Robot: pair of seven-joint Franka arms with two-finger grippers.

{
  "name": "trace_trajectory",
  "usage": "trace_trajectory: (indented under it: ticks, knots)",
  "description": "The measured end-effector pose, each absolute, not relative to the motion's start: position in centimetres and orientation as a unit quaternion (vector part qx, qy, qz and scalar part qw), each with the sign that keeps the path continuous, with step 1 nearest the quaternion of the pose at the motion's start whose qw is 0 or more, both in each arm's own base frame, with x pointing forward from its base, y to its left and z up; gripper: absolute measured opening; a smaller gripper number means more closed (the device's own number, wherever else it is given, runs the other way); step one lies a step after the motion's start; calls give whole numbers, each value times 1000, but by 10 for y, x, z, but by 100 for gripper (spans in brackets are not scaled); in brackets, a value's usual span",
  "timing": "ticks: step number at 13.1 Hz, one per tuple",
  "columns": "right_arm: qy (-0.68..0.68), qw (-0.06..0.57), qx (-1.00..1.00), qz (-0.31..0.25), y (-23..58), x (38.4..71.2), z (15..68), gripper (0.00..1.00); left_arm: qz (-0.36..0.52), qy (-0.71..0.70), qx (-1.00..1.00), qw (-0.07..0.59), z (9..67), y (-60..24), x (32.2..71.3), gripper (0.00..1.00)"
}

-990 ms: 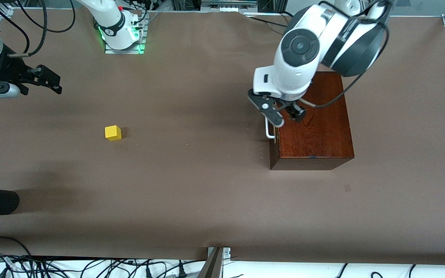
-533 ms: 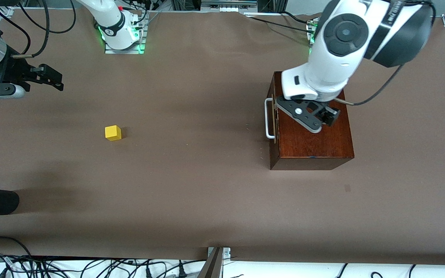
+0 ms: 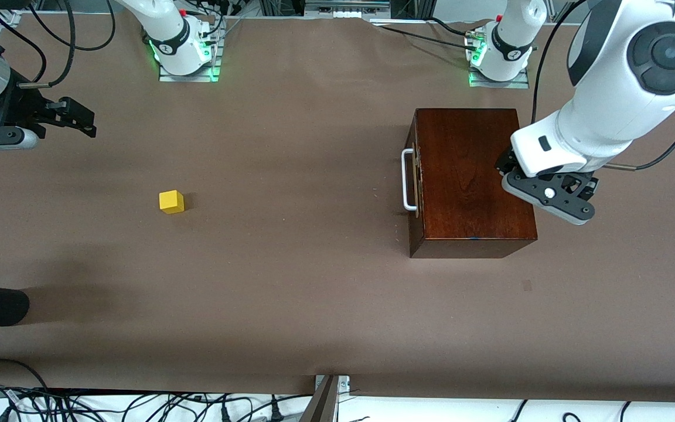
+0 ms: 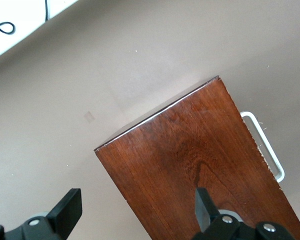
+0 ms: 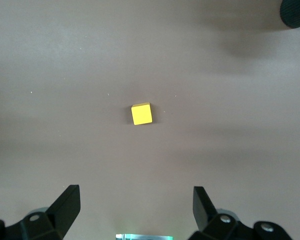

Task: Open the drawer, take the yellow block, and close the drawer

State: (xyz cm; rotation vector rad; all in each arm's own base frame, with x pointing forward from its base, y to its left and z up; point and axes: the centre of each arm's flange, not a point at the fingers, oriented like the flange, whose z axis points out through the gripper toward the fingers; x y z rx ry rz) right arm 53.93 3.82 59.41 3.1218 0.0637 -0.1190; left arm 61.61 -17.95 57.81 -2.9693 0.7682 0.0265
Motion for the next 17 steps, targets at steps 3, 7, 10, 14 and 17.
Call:
trace_trajectory:
  ticks: [3,7,10,14,17]
  knots:
    - [20,8,999,-38,38,539,594,100,-4,153,-988,31,592,-173,613,100]
    - [20,8,999,-38,38,539,594,100,9,47,-998,28,608,-134,606,100]
    - [20,8,999,-38,38,539,594,100,23,14,-1000,13,605,-82,613,100]
    - [20,8,999,-39,38,539,594,100,35,8,-999,5,592,-22,601,100]
    - [20,8,999,-39,38,539,595,100,17,3,-1000,7,589,-16,572,100]
